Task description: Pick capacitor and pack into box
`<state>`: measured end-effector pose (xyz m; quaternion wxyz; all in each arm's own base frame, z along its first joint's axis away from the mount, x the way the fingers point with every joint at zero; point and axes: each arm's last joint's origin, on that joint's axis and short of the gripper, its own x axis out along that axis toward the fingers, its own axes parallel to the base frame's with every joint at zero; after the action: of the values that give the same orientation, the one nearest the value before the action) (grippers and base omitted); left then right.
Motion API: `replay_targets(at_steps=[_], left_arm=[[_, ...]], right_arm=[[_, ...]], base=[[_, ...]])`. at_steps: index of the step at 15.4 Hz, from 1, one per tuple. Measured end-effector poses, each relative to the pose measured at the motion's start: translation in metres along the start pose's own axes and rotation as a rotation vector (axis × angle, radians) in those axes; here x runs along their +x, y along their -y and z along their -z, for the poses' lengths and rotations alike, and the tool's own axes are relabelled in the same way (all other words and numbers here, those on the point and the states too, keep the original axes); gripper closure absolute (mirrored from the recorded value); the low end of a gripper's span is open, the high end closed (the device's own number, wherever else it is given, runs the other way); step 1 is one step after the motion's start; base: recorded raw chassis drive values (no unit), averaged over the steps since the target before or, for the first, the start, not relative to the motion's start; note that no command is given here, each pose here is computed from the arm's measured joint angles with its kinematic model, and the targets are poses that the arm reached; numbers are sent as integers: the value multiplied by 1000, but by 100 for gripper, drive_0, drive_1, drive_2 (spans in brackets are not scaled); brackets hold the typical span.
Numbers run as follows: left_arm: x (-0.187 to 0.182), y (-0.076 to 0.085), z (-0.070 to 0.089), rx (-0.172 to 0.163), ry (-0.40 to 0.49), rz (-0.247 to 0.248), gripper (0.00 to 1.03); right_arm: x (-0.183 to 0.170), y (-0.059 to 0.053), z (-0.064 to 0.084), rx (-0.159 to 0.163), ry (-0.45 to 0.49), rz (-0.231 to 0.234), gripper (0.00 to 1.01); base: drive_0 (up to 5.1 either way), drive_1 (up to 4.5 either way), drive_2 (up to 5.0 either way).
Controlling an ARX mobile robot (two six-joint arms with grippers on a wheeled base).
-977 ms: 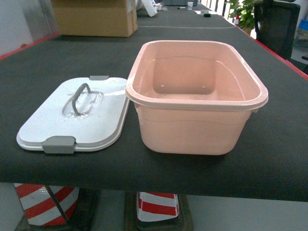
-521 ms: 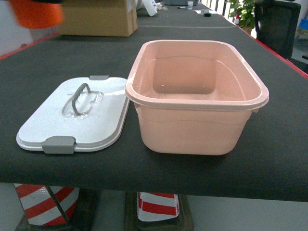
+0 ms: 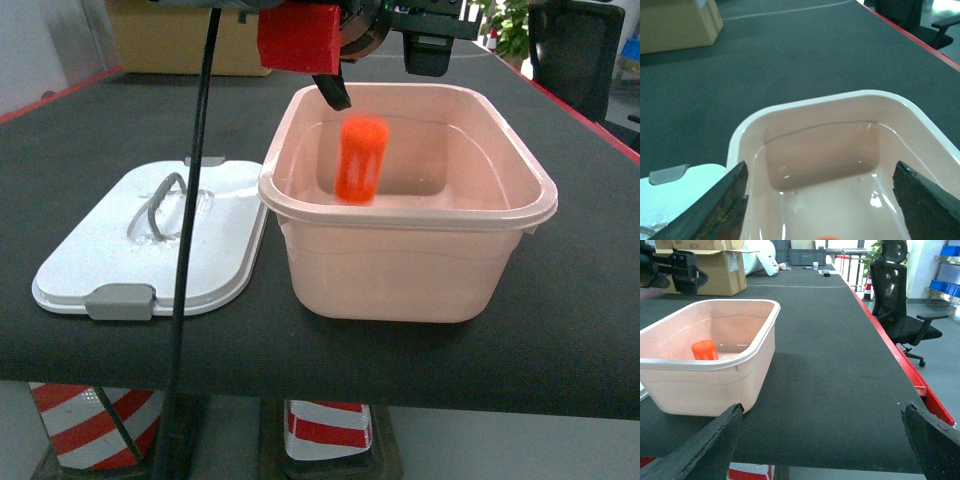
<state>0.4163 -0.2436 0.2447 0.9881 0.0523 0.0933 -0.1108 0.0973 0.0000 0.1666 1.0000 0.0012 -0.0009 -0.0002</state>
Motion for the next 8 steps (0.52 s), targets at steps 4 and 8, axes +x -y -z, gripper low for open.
replay_targets(at_steps=[4,8], left_arm=[[-25,-31,-7,-29,85,-21,5],[-63,-140,6,-83,64,-254,5]], right_arm=[[0,0,0,0,0,0,3],[0,0,0,0,0,0,3]], base=[[0,0,0],[0,0,0]])
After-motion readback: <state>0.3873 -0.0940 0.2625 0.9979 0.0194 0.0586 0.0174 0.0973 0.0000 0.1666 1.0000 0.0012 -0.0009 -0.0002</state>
